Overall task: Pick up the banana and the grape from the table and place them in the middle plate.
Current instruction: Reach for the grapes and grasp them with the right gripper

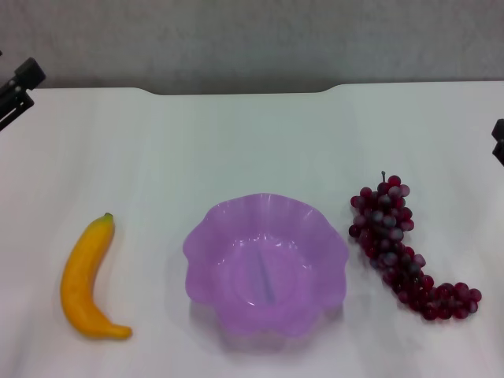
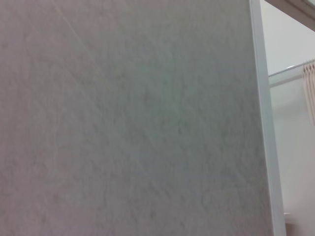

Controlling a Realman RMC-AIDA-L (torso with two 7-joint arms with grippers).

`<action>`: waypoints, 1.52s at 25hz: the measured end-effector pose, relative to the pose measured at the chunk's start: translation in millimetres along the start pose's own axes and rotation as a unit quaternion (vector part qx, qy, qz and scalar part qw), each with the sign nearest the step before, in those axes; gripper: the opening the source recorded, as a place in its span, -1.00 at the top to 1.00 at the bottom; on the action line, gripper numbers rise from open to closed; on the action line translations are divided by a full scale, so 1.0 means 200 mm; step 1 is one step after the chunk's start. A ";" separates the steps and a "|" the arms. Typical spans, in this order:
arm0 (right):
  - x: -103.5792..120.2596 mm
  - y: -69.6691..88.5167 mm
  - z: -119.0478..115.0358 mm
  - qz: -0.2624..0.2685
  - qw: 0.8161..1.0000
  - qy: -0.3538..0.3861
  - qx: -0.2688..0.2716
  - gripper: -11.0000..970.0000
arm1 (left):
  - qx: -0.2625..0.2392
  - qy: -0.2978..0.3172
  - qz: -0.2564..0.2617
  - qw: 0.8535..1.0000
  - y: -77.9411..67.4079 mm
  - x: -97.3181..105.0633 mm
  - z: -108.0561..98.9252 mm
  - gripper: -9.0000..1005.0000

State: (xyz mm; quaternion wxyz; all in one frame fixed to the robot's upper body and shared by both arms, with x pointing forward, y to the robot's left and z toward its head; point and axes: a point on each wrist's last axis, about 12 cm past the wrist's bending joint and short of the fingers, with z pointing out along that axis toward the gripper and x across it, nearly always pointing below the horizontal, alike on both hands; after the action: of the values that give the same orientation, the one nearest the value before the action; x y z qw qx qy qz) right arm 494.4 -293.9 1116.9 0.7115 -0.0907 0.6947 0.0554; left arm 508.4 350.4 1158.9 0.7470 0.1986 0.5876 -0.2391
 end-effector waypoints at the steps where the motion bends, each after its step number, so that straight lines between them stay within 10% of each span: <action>1: 0.00 0.00 0.00 -0.001 1.000 0.000 0.000 -0.36 | 0.000 0.000 0.000 1.000 0.00 0.00 0.00 -0.51; 23: -0.19 0.08 0.05 -0.031 0.998 0.047 -0.030 -0.37 | 0.000 0.003 0.001 1.000 0.00 0.00 0.00 -0.51; 38: -0.23 -0.12 0.12 0.056 0.986 0.133 -0.077 -0.38 | 0.002 0.002 0.001 1.000 0.00 0.00 0.01 -0.51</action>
State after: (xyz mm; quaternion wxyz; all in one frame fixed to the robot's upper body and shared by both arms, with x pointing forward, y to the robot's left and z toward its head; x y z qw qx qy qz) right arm 522.1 -310.7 1164.7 0.5991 -0.1128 0.7808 0.1364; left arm 509.4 350.0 1159.8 0.7454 0.2015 0.5886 -0.2395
